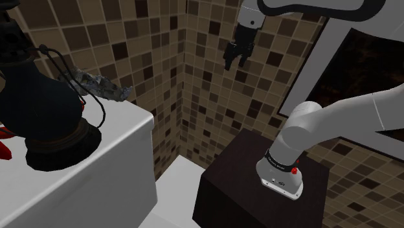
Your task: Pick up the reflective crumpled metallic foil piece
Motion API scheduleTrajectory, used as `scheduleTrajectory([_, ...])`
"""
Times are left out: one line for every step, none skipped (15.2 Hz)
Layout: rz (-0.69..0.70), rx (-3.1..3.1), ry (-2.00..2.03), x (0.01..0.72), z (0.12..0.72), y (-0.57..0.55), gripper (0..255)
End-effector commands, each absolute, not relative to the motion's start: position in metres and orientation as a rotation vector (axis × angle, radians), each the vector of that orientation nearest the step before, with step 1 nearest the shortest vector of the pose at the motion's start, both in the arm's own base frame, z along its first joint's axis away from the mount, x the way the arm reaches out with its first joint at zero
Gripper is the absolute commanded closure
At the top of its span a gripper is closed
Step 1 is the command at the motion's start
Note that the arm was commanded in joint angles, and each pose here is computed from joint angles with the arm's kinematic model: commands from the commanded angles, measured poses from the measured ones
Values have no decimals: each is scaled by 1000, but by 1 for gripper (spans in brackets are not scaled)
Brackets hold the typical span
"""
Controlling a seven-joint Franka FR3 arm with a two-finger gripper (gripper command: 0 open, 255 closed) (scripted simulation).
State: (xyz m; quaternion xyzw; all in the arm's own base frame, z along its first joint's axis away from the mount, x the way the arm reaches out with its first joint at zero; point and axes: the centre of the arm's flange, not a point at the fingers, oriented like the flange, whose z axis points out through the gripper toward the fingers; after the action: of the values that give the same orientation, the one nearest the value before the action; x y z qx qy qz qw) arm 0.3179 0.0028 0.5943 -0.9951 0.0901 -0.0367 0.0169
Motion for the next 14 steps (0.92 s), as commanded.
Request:
scheduleTrajectory([-114,-3093,280,318,594,3,0])
scheduleTrajectory([-122,-3086,255,324,594,12,0])
scheduleTrajectory([-130,-3080,230,331,593,22,0])
scheduleTrajectory([-138,-3073,204,337,593,32,0])
scheduleTrajectory([-146,-3065,179,343,593,42,0])
scheduleTrajectory([-154,-3058,155,349,592,52,0])
scheduleTrajectory([-162,-3050,130,354,592,62,0])
scheduleTrajectory([-169,-3042,105,360,592,72,0])
scheduleTrajectory([-177,-3034,81,365,592,83,0])
scheduleTrajectory([-185,-3026,56,370,593,93,0])
scheduleTrajectory([-192,-3018,32,375,593,104,0])
scheduleTrajectory([-200,-3009,8,380,594,114,0])
scheduleTrajectory([-207,-3000,-16,385,594,125,0])
scheduleTrajectory([-215,-2991,-40,389,595,135,0])
